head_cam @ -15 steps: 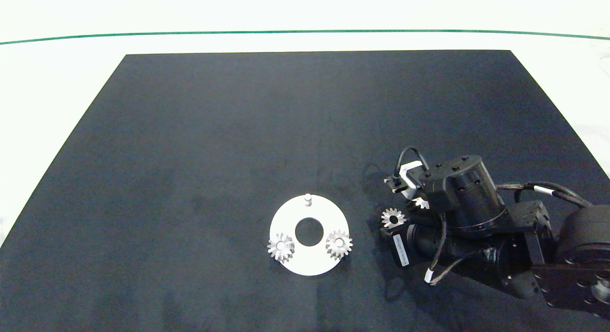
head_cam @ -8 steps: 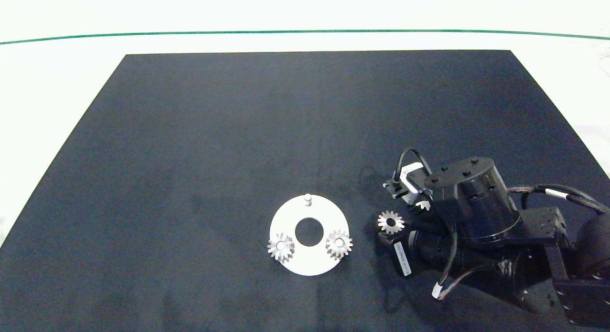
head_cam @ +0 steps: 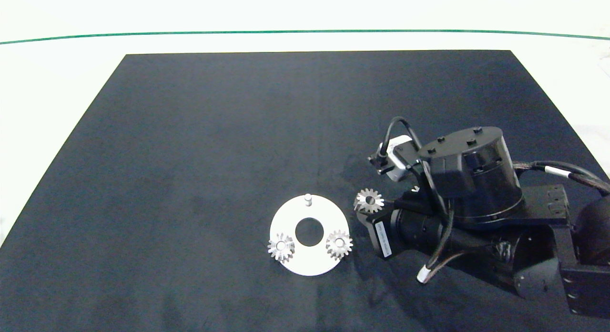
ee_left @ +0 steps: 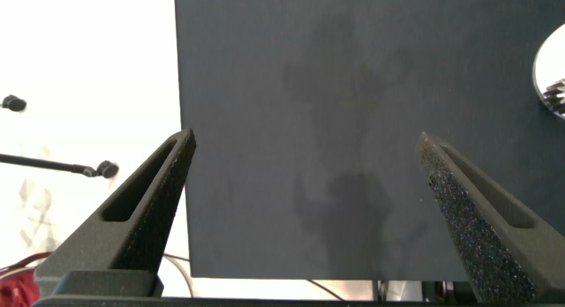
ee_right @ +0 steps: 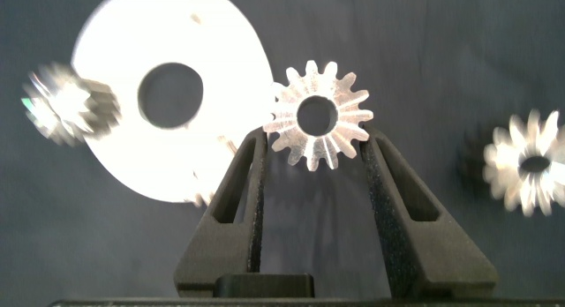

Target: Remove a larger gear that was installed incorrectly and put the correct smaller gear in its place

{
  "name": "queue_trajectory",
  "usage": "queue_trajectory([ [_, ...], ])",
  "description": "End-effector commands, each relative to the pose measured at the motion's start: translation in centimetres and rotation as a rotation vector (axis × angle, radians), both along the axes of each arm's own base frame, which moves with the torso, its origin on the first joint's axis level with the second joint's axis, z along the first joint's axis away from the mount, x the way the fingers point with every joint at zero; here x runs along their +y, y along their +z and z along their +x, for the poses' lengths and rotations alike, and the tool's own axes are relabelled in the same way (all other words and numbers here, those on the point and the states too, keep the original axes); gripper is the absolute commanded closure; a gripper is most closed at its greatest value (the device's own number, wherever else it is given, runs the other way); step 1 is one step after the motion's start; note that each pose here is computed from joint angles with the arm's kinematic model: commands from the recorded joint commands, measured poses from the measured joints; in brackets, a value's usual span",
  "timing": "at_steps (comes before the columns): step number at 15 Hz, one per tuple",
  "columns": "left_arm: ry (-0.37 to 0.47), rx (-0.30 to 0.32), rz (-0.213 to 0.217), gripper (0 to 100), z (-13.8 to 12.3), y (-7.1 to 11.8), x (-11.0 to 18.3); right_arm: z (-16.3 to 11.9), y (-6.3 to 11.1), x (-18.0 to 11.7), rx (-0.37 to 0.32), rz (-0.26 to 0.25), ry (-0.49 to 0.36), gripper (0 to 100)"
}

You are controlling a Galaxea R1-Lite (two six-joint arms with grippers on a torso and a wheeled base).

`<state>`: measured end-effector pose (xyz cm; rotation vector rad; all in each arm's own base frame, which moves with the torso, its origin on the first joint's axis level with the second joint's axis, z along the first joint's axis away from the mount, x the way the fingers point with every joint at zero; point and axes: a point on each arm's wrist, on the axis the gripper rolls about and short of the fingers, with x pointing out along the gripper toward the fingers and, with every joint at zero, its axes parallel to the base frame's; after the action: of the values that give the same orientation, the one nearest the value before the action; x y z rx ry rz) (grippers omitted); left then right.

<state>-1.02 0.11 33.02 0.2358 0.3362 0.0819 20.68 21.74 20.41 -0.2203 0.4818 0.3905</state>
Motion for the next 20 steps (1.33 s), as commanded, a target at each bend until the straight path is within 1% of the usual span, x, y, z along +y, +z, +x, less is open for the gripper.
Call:
queue_trajectory([
  [1,0.001,0.005,0.001,0,0.0,-0.1,0.0,1.1,0.7,1.4,-0.025,0.031,0.005,78],
  [4,-0.001,0.004,0.001,0,-0.1,-0.1,0.0,2.2,0.7,2.8,-0.031,0.038,0.01,78],
  [7,-0.001,0.002,0.002,0,-0.2,-0.1,0.0,2.5,0.5,4.1,-0.032,0.031,0.03,78],
  [8,-0.001,0.0,0.002,0,-0.2,-0.1,0.0,2.8,0.4,4.7,-0.043,0.018,0.042,78],
  [11,-0.001,0.0,0.002,0,-0.2,-0.1,0.0,3.0,1.0,5.6,-0.058,0.024,0.057,78],
  [13,-0.001,-0.003,0.002,0,-0.3,-0.1,0.0,3.2,0.7,6.3,-0.065,0.005,0.077,78],
  [16,-0.002,-0.007,0.005,0,-0.4,-0.1,0.0,3.2,0.1,7.4,-0.059,-0.009,0.099,78],
  [20,-0.002,-0.007,0.005,0,-0.4,-0.1,0.0,3.5,-0.5,7.9,-0.05,-0.024,0.101,78],
])
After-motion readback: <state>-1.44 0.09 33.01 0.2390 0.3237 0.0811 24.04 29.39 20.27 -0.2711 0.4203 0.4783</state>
